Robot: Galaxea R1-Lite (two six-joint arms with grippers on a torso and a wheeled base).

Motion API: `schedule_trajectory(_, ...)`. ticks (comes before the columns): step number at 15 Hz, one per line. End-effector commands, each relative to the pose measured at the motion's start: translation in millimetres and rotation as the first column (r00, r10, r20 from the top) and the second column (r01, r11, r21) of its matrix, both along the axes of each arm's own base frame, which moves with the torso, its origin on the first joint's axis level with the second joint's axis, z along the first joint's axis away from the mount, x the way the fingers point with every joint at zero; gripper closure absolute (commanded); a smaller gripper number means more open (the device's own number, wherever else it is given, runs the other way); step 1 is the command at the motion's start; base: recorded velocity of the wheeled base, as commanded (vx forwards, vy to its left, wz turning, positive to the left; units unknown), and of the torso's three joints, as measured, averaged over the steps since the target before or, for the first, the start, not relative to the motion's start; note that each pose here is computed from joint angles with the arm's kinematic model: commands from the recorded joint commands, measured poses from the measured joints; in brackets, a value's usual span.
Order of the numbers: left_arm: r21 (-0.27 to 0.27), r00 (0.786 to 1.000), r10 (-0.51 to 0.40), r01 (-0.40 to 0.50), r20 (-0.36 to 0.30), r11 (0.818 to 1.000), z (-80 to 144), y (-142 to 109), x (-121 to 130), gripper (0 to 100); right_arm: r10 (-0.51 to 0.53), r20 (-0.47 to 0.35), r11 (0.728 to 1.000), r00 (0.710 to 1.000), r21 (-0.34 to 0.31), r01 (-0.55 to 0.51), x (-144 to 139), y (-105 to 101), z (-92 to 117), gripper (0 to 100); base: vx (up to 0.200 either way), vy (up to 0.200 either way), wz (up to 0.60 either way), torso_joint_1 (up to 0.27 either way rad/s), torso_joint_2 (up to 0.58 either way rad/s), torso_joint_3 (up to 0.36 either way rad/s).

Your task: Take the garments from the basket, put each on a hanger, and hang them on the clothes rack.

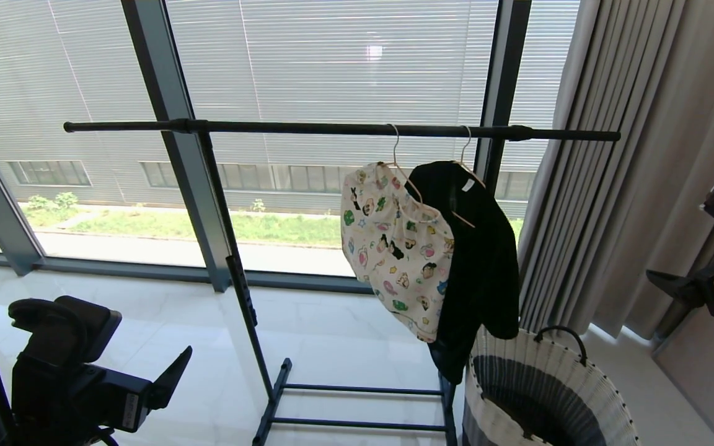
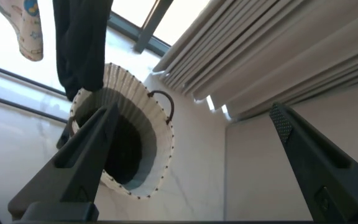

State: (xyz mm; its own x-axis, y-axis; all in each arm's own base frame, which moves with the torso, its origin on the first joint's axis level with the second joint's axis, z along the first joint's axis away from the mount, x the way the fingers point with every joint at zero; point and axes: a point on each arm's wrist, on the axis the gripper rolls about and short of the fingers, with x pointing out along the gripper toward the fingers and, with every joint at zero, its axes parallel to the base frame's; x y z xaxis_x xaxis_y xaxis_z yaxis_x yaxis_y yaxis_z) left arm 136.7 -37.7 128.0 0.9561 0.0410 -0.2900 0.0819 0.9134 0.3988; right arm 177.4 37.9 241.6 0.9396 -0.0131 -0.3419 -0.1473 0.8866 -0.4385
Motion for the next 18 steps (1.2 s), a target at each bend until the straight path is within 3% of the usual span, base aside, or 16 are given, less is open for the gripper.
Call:
schedule_trajectory(1,-0.003,1.0,0.025,-0.025,0.004,1.0,0,3,0,0,0.001,-0.004,1.0,1.0,-0.001,-0.001,0,0,-1,0,-0.2,0.0,0.0,0.002,0.01,0.002)
schedule_trajectory(14,-0.003,0.995,0.103,-0.103,0.005,0.995,-5,17,-11,0,0.007,0.027,1.0,1.0,-0.014,-0.007,-12,-3,-20,0,0.0,0.0,0.0,0.0,0.0,0.0)
schedule_trajectory(18,-0.003,0.995,0.104,-0.104,0.005,0.995,-5,18,-11,0,0.007,0.029,1.0,1.0,-0.012,-0.006,-12,-3,-20,0,0.0,0.0,0.0,-0.176,0.4,0.215)
